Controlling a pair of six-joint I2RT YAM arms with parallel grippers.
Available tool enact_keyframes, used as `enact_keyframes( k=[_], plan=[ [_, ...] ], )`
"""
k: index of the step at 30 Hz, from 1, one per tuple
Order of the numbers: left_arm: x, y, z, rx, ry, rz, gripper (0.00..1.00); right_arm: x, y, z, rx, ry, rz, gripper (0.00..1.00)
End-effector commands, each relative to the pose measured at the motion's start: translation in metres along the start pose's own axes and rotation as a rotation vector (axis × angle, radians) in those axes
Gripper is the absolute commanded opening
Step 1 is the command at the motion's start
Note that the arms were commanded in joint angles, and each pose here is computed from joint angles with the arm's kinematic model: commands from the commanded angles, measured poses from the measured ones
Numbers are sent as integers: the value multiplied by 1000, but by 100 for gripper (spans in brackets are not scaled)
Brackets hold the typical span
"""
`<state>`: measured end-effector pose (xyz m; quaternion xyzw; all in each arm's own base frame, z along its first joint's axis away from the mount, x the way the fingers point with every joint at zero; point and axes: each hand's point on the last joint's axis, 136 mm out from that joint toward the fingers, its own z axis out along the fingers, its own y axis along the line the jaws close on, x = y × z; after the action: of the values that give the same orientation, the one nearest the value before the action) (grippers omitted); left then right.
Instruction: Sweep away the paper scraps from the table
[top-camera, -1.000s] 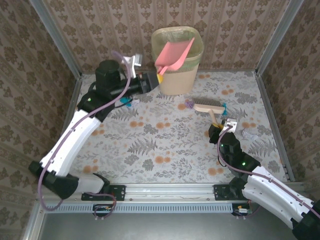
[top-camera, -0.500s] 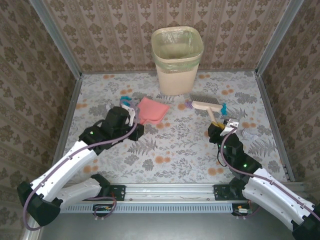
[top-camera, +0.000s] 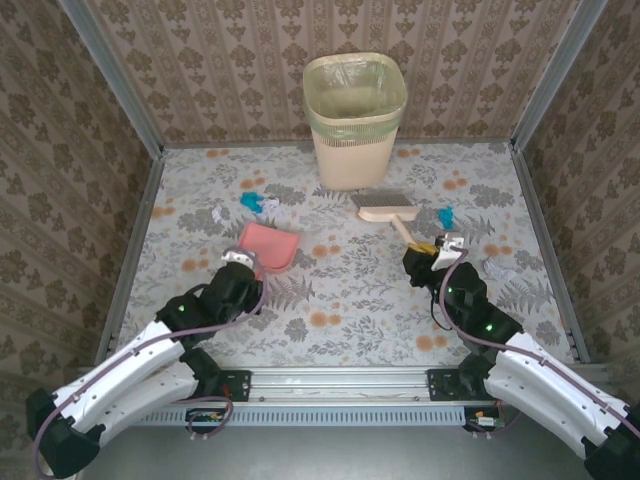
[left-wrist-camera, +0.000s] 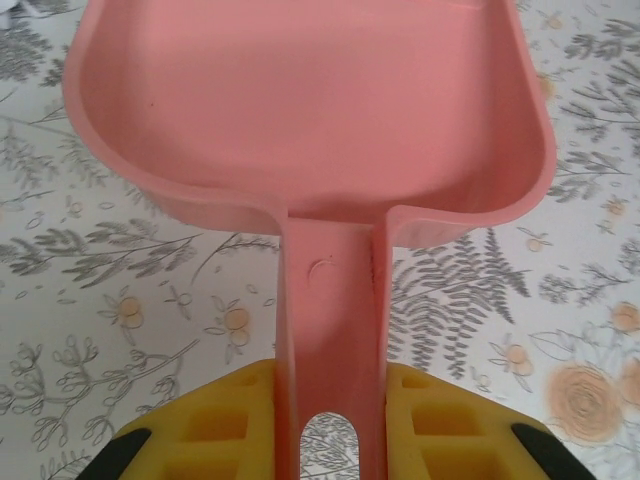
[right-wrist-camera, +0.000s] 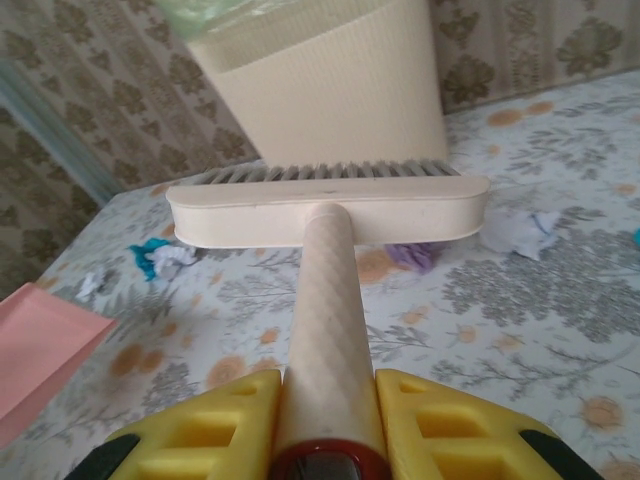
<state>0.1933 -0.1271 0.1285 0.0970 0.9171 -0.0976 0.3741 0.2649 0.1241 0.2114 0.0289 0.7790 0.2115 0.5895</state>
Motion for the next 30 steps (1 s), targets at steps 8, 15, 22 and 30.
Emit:
enact_keyframes(
  k=[8,15,22,30],
  plan=[
    [18,23,13,-85,-19,-44,0,-33,97,-12,-319,57,-116,0],
    [23,31,20,-95,36,-106,0,-29,159,26,-365,175,-193,0],
    [29,35,23,-87,71,-149,0,-6,232,114,-351,281,-255,0],
    [33,40,28,-101,110,-185,0,19,284,202,-348,324,-357,0]
  ],
)
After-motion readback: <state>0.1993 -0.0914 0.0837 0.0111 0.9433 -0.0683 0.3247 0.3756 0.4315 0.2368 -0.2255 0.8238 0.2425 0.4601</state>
